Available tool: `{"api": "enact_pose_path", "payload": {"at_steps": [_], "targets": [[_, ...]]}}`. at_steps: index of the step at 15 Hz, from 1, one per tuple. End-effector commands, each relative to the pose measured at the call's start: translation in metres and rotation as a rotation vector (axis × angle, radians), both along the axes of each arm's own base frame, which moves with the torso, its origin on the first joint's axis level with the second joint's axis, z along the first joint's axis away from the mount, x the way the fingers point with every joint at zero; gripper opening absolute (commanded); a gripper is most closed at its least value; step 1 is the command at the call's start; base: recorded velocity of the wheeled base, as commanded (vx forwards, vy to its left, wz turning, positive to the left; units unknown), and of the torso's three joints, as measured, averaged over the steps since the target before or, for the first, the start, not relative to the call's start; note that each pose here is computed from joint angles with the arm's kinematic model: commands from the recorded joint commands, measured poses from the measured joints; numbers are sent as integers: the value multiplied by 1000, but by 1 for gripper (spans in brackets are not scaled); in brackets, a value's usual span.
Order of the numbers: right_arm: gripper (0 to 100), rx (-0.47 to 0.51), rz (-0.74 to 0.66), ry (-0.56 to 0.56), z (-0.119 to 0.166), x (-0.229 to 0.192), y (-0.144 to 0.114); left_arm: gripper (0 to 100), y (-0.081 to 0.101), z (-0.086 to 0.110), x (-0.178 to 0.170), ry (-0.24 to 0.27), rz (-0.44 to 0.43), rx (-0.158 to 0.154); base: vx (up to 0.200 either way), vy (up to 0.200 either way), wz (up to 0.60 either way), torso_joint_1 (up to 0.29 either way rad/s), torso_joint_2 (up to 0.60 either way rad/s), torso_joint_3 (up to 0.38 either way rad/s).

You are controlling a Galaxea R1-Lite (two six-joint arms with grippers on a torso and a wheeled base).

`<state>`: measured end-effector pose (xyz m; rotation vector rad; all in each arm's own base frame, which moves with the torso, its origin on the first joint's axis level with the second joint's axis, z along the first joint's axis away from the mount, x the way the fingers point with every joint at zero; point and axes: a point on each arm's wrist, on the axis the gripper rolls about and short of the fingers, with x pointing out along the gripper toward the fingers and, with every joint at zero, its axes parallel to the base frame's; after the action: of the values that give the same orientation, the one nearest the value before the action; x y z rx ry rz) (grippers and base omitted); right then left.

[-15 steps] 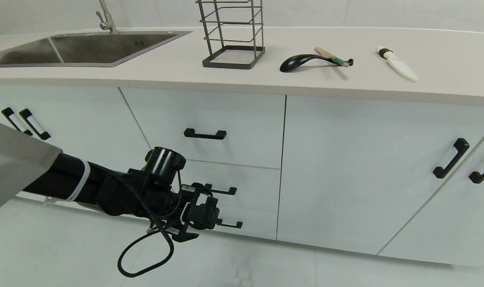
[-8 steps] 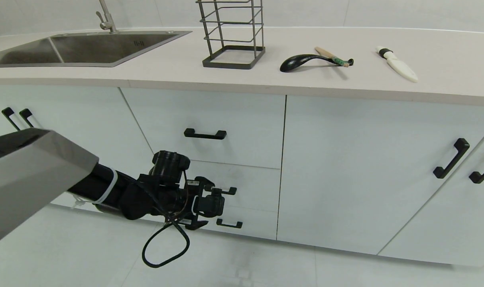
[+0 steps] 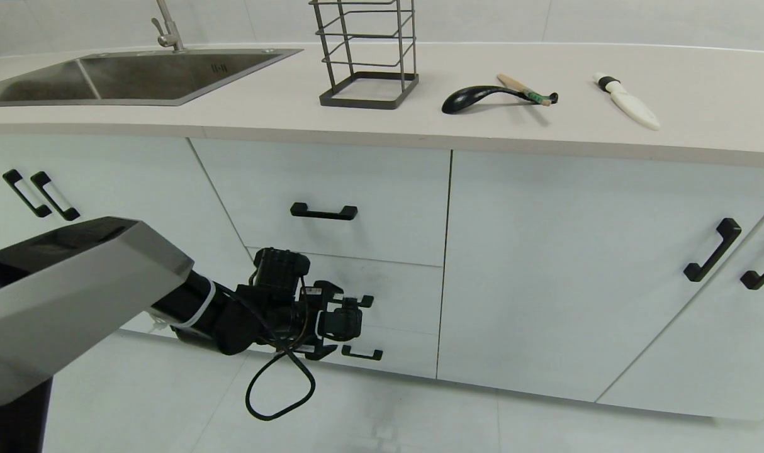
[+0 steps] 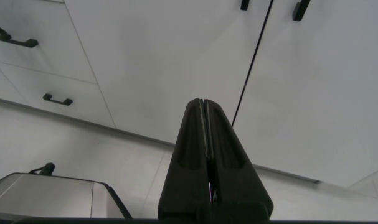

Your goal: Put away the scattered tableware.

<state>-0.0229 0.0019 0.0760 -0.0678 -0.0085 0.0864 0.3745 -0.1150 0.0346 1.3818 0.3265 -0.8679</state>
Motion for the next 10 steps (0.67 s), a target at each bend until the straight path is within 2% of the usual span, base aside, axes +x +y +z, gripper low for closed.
{"api": "enact_pose_path", "payload": {"at_steps": [1,5,10], "targets": [[0,0,1,-1,0,0,0,100,-1,-5,3,1,2,1,0,0,0,0,0,0],[0,-1,1,-1,0,0,0,100,-5,-14,16,-6,3,-2,0,0,0,0,0,0],[0,0,1,-1,0,0,0,100,-6,-37,20,37,-1,6,0,0,0,0,0,0]]}}
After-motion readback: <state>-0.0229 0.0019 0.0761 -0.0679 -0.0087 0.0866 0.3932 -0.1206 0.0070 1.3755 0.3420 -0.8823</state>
